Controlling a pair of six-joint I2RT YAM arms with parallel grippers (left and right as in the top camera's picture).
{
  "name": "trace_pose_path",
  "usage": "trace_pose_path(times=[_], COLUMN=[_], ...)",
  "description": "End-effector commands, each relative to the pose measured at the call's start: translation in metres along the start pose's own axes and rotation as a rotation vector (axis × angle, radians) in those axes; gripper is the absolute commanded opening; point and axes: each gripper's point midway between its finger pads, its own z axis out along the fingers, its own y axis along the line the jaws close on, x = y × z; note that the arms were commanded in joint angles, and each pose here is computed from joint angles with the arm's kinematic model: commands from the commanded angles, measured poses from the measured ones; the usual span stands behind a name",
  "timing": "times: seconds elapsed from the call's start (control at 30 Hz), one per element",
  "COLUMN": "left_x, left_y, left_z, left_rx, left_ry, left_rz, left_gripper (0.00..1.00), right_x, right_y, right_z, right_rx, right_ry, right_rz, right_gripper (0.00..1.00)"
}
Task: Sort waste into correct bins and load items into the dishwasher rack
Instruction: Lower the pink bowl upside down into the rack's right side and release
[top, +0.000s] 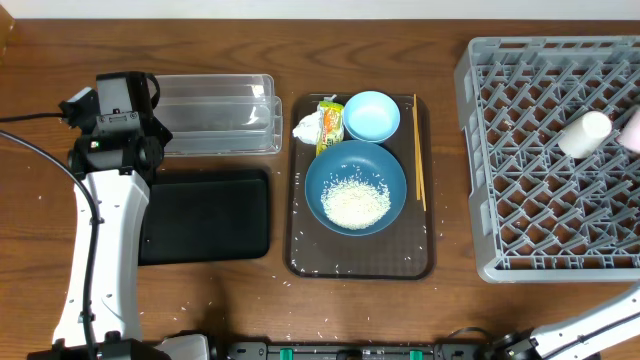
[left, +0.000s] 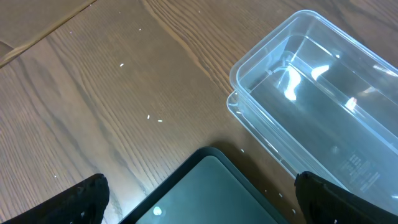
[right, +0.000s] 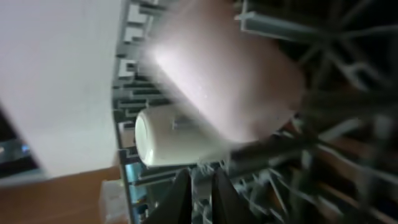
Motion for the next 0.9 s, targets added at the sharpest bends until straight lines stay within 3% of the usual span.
trace_pose_path(times=[0.0,0.3,0.4,0.53,0.67,0.87], left_x=[-0.001,-0.001,-0.001,-0.001,-0.001,-0.001], left_y=[0.003,0.003,0.003,0.003,0.003,0.003], left_z=[0.001,0.001,0.001,0.001,0.001,0.001], left_rx=[-0.018,-0.018,-0.018,-0.018,-0.018,-0.018], left_ry=[-0.005,-0.005,-0.005,-0.005,-0.005,-0.005], left_rz=[-0.004,-0.004,-0.004,-0.004,-0.004,-0.004], left_gripper=[0.98,0.98,0.98,0.98,0.98,0.98], right_x=[-0.004,0.005,0.003,-0.022,-0.047,-0.071], right_y=[0.039,0.130,0.145,0.126,0.108,0.086], right_z=[-0.035,-0.071,-0.075,-0.075,-0.061,-0.006], right_rx=[0.129,0.142,0.228,0.487,0.705,0.870], right_ry=[-0.062,-0.163,-0.205,-0.320,-0.404,-0.425], right_rz=[-0.027,-0.152,-0.188,-0.151,-0.176,-0.259], right_gripper=[0.12,0.16,0.14,0.05,0.03,0.19])
